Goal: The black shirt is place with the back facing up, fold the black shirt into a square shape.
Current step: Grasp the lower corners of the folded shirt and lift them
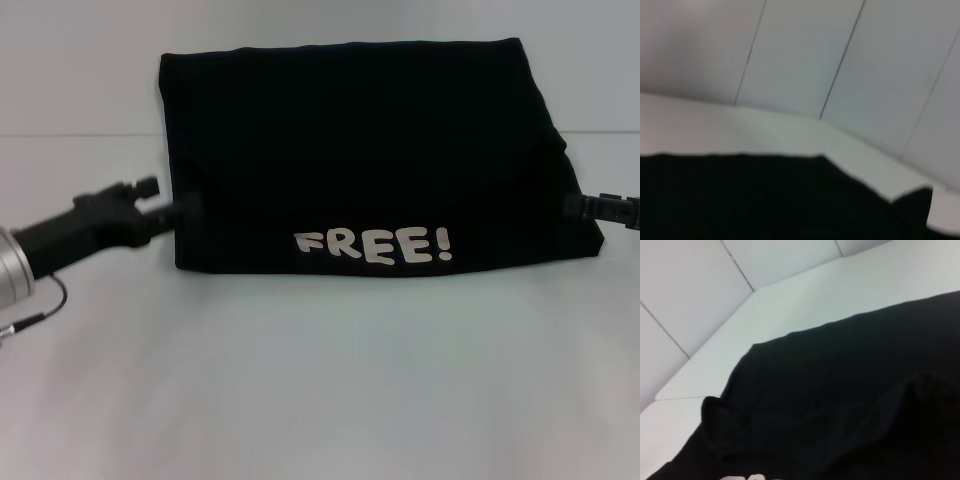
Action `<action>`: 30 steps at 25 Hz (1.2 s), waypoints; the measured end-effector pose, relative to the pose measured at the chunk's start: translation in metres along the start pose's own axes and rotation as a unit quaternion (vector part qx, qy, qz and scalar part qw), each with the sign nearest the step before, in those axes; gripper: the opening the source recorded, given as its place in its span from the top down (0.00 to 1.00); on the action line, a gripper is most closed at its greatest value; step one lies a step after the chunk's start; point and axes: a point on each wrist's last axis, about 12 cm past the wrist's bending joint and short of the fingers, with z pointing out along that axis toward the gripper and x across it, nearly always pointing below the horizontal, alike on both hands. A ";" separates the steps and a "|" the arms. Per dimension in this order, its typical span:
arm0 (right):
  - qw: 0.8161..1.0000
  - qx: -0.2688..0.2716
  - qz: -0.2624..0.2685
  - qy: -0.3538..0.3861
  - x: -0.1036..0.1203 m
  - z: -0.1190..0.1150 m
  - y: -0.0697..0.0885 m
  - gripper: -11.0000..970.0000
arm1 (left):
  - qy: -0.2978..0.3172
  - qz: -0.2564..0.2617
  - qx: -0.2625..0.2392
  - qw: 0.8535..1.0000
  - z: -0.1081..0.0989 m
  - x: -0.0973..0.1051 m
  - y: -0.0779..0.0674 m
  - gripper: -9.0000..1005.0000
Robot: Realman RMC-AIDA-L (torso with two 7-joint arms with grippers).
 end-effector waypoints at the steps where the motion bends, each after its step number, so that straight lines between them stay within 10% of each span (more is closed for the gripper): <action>1: 1.000 -0.004 -0.002 -0.002 0.000 -0.001 0.000 0.20 | 0.015 0.008 -0.002 1.000 -0.001 0.004 0.000 0.32; 5: 1.000 -0.009 0.000 -0.009 0.000 -0.004 0.000 0.11 | 0.065 0.054 -0.013 0.996 0.002 0.018 0.001 0.13; 30: 0.999 0.002 0.008 -0.041 -0.012 -0.002 -0.002 0.09 | 0.162 0.125 -0.038 0.978 0.041 0.044 -0.003 0.12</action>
